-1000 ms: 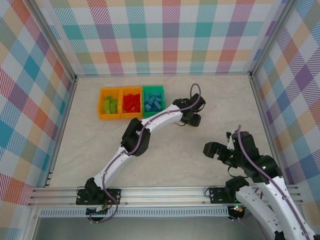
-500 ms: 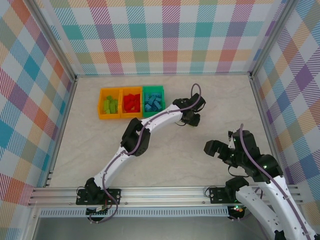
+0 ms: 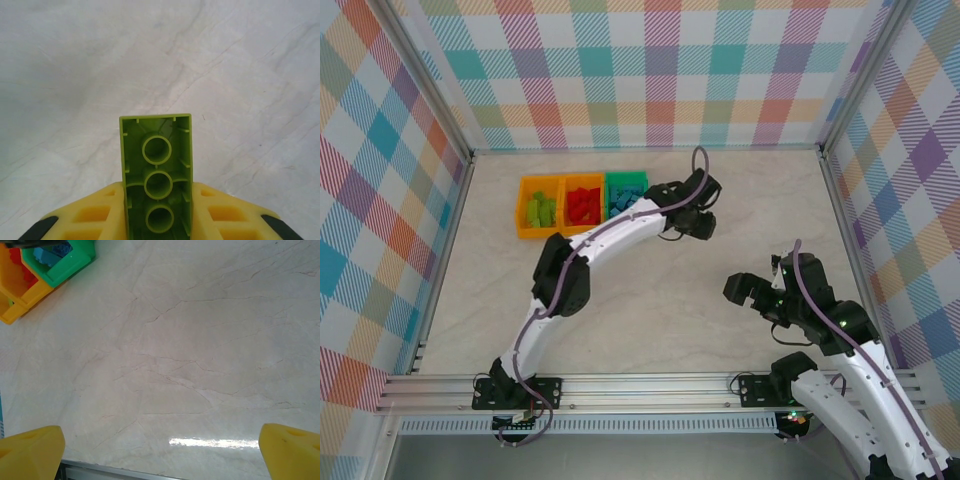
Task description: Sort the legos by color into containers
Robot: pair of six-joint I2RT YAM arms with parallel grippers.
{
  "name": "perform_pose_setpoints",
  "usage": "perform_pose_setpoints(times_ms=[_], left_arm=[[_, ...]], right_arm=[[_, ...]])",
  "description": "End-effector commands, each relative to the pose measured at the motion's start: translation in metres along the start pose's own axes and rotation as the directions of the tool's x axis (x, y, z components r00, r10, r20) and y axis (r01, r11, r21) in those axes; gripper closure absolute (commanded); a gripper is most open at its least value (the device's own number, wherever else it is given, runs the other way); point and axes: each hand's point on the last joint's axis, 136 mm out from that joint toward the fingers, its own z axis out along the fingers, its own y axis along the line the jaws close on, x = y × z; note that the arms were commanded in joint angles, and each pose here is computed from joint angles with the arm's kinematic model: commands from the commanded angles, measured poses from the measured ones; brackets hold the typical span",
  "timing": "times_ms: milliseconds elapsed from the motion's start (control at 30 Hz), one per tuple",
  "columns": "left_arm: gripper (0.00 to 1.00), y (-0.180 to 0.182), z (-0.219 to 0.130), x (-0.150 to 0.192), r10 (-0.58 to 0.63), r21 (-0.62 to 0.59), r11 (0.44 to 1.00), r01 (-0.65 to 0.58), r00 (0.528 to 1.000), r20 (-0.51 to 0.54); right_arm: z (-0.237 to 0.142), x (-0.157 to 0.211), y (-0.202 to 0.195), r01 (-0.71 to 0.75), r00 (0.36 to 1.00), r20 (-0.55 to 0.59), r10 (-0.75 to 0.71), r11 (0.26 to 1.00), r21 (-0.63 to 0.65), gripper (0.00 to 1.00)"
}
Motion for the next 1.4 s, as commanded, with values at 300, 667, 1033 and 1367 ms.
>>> perform_pose_setpoints(times_ms=[300, 667, 1033, 1367], left_arm=[[0.71, 0.187, -0.114, -0.021, -0.235, -0.264, 0.917, 0.298, 0.94, 0.246], [0.69, 0.333, -0.149, 0.054, -0.432, -0.481, 0.7, 0.528, 0.849, 0.304], [0.49, 0.385, -0.124, 0.072, -0.462, -0.556, 0.626, 0.547, 0.834, 0.301], [0.36, 0.349, -0.15, 0.057, -0.447, -0.358, 0.723, 0.591, 0.795, 0.41]], right_arm=[[0.002, -0.017, 0.053, 0.087, 0.996, 0.033, -0.082, 0.968, -0.235, 0.0], [0.02, -0.031, 0.076, 0.102, 0.995, 0.026, -0.099, 0.947, -0.305, 0.0], [0.02, -0.023, 0.063, 0.078, 0.997, 0.008, -0.079, 0.959, -0.271, 0.0], [0.025, -0.052, 0.049, 0.129, 0.986, 0.123, -0.112, 0.983, -0.132, 0.0]])
